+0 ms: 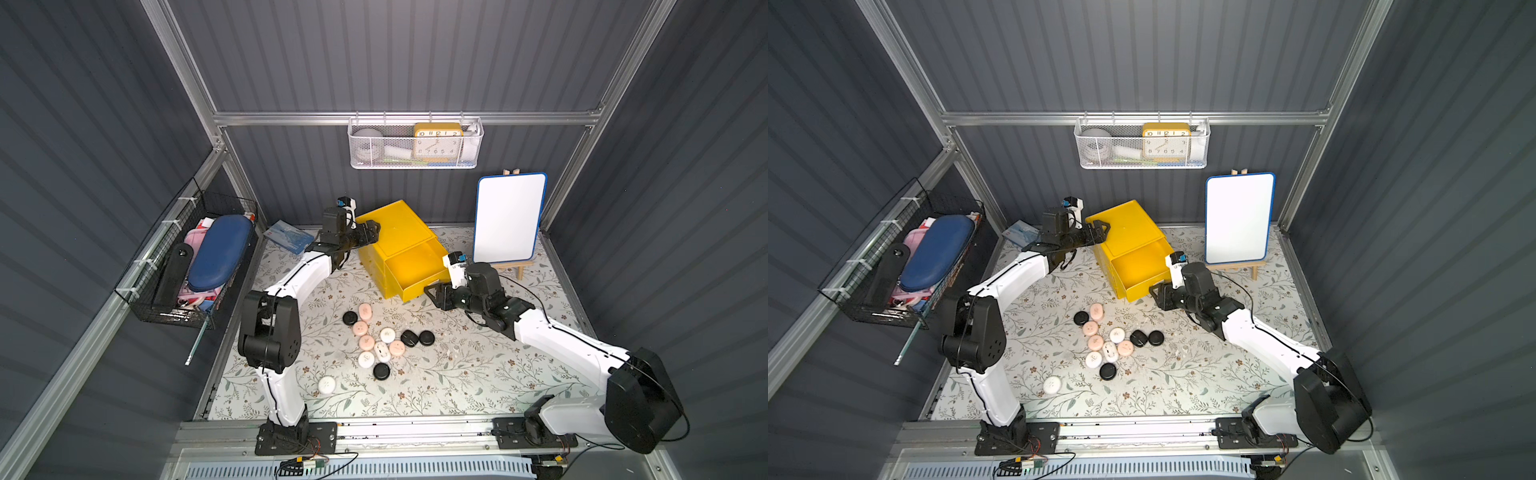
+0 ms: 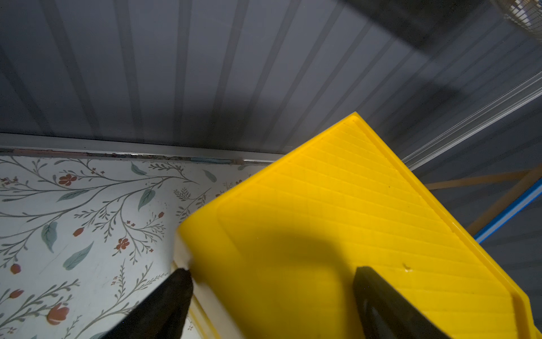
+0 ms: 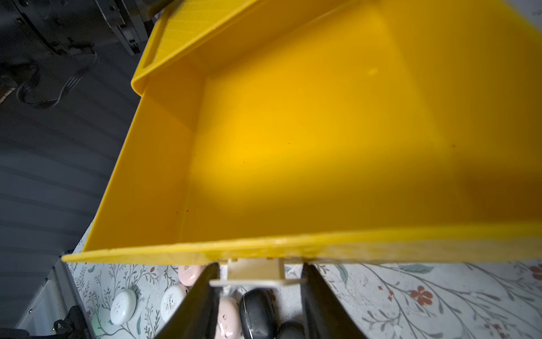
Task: Put the bluetooth earphones in the drawer according to color
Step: Open the drawer in the storage box.
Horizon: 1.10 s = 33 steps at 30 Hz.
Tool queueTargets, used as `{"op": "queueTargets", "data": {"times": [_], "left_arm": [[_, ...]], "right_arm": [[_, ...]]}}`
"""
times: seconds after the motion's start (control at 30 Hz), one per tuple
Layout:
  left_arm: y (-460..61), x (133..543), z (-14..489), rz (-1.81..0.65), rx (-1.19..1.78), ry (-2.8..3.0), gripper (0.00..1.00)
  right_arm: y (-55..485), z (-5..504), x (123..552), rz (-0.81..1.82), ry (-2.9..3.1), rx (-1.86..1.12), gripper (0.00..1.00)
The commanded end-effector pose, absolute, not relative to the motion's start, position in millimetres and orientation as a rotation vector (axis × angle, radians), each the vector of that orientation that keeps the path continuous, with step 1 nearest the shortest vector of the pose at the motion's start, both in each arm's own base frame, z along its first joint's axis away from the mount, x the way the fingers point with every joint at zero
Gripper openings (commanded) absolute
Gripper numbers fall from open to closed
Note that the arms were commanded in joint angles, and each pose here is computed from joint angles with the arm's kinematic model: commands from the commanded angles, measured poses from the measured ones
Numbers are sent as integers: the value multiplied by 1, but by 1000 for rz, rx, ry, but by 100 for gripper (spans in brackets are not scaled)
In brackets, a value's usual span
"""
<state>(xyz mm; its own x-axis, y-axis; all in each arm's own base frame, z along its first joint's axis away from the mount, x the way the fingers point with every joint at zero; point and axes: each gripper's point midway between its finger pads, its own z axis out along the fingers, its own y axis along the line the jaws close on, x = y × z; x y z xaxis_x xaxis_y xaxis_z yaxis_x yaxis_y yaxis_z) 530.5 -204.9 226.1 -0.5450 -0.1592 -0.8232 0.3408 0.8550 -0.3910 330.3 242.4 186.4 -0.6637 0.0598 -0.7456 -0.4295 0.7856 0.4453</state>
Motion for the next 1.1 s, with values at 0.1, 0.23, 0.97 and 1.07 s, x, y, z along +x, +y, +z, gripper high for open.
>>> {"op": "queueTargets", "data": {"times": [0.1,0.23,0.97,1.07], "left_arm": [[-209,513,187,-641,141,2184,90],[-211,507,204,-670,156,2148,91],[-164,375,310,-740,45,1951,99],[-154,351,296,-747,-3,1980,99]], "right_arm": [[239,192,319,792,2156,-271,32],[237,192,316,788,2153,-268,37],[170,196,262,606,2158,-175,99],[146,187,257,557,2141,-21,99]]}}
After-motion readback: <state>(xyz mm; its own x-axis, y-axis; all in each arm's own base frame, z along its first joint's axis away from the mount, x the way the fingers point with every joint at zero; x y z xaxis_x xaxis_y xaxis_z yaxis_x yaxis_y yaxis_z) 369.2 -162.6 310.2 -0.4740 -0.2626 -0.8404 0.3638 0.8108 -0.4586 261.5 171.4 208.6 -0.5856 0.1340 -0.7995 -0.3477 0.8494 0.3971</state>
